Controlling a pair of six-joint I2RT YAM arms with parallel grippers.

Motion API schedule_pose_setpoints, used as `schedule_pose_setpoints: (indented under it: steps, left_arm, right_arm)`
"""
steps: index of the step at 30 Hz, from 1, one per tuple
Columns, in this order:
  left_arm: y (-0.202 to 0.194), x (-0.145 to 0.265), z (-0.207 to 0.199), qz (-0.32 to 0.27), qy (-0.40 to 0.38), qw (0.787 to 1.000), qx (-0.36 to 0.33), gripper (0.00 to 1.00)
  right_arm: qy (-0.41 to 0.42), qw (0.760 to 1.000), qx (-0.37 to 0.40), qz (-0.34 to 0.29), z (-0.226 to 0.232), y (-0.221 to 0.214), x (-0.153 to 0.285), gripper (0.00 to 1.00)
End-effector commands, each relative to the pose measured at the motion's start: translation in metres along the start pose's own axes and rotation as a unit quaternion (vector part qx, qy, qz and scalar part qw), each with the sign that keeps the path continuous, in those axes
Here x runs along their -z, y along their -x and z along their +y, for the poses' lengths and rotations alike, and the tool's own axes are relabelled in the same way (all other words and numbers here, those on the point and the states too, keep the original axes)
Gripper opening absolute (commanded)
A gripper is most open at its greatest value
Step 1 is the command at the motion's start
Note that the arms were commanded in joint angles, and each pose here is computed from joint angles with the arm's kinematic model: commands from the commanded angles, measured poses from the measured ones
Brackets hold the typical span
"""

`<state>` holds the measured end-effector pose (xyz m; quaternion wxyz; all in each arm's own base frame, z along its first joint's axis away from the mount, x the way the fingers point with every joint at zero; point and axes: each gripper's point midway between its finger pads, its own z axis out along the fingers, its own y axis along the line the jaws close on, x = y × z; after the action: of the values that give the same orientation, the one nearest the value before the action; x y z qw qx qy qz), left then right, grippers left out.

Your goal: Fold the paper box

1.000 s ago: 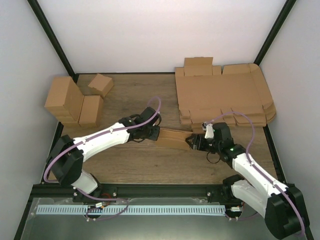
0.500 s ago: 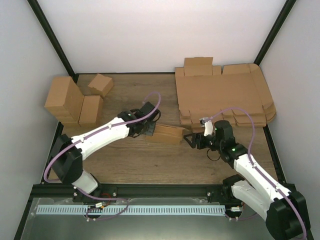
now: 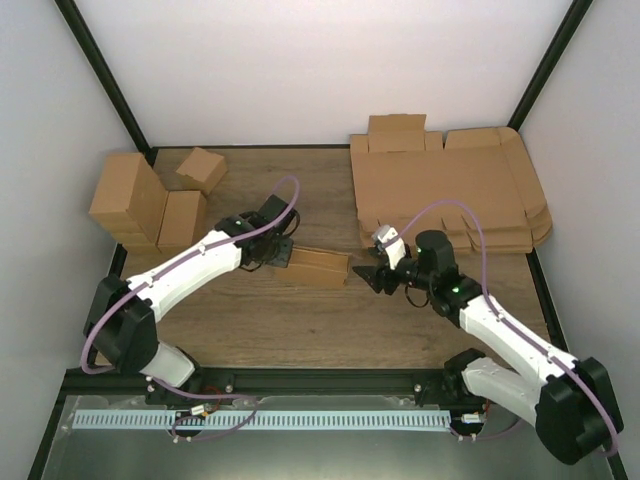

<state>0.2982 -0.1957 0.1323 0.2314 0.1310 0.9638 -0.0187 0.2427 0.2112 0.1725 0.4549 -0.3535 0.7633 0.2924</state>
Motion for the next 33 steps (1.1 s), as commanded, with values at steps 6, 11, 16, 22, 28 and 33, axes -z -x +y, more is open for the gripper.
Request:
schedule_pose_setpoints:
  steps: [6,11,16,22,28,33]
  left_arm:
    - [-0.012,0.004,0.002,0.008,-0.016,1.000,-0.007,0.04]
    - [-0.016,0.003,0.002,0.009,-0.019,1.000,-0.007,0.04]
    - [-0.017,0.001,-0.001,0.010,-0.027,1.000,-0.006,0.04]
    - [-0.021,0.000,-0.001,0.010,-0.031,0.999,-0.002,0.04]
    - [-0.025,-0.002,-0.005,0.007,-0.046,0.999,0.010,0.04]
    - [-0.029,-0.001,-0.007,0.004,-0.059,0.998,0.025,0.04]
  right_arm:
    - [-0.059,0.991,0.118,0.020,-0.021,0.014,-0.028,0.54]
    - [-0.075,0.989,0.123,0.024,-0.027,0.009,-0.030,0.42]
    - [-0.078,0.988,0.127,0.037,-0.028,0.003,-0.037,0.37]
    - [-0.077,0.988,0.129,0.044,-0.027,-0.001,-0.041,0.34]
    - [-0.079,0.987,0.130,0.056,-0.024,-0.005,-0.048,0.25]
    - [-0.082,0.987,0.124,0.053,-0.020,-0.003,-0.047,0.10]
